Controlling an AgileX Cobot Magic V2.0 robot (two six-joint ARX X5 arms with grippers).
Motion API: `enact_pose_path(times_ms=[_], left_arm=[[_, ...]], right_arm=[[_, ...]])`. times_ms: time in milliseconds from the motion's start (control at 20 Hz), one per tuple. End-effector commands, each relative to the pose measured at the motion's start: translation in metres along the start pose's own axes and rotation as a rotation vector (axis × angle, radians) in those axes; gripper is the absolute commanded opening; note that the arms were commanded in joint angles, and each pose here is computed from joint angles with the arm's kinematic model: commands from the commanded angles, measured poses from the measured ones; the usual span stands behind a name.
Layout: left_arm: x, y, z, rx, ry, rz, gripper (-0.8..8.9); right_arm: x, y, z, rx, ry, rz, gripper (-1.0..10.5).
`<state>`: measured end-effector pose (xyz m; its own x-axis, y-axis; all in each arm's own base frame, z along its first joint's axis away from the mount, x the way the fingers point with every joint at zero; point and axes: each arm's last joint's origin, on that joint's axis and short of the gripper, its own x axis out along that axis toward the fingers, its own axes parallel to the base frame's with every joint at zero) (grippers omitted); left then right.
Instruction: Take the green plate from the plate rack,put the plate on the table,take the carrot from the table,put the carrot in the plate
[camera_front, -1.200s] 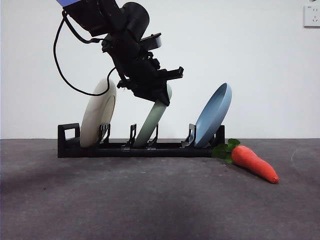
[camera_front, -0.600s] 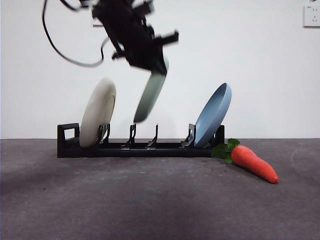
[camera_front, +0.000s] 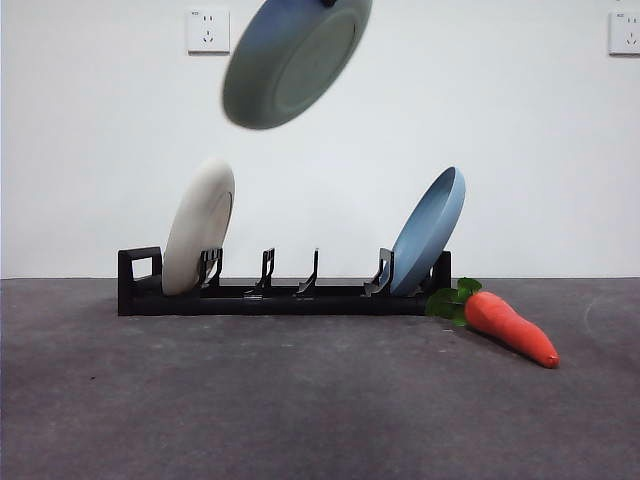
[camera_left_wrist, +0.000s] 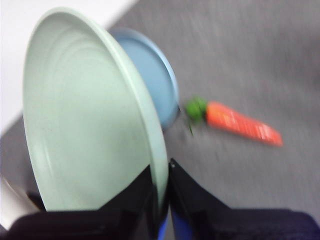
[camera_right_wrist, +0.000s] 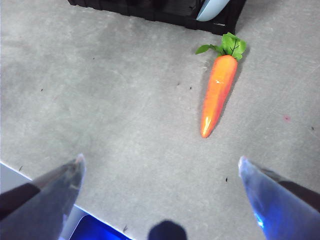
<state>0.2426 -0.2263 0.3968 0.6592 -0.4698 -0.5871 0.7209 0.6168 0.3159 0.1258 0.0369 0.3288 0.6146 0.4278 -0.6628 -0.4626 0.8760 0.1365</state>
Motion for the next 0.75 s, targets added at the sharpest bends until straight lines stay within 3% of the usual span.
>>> enact_pose_path(times_ms=[50,350,550,750], left_arm=[[0.01,-0.018,-0.011,0.099,0.121,-0.028,-0.05],[0.051,-0.082,-0.066,0.276,0.299,0.022,-0.05],[0.078,-0.116,-0.116,0.38,0.324,0.042,-0.06],[0.095,-0.134,-0.144,0.42,0.306,0.032,-0.06]], right_arm=[[0.0,0.0,0.001,-0.007,-0.005,-0.003,6.6],[0.001,-0.001,0.003,-0.01,-0.016,-0.004,6.6],[0.002,-0.001,0.006,-0.017,-0.042,-0.006,6.6],[0.011,-0.004,0.008,-0.008,-0.009,-0.003,6.6]])
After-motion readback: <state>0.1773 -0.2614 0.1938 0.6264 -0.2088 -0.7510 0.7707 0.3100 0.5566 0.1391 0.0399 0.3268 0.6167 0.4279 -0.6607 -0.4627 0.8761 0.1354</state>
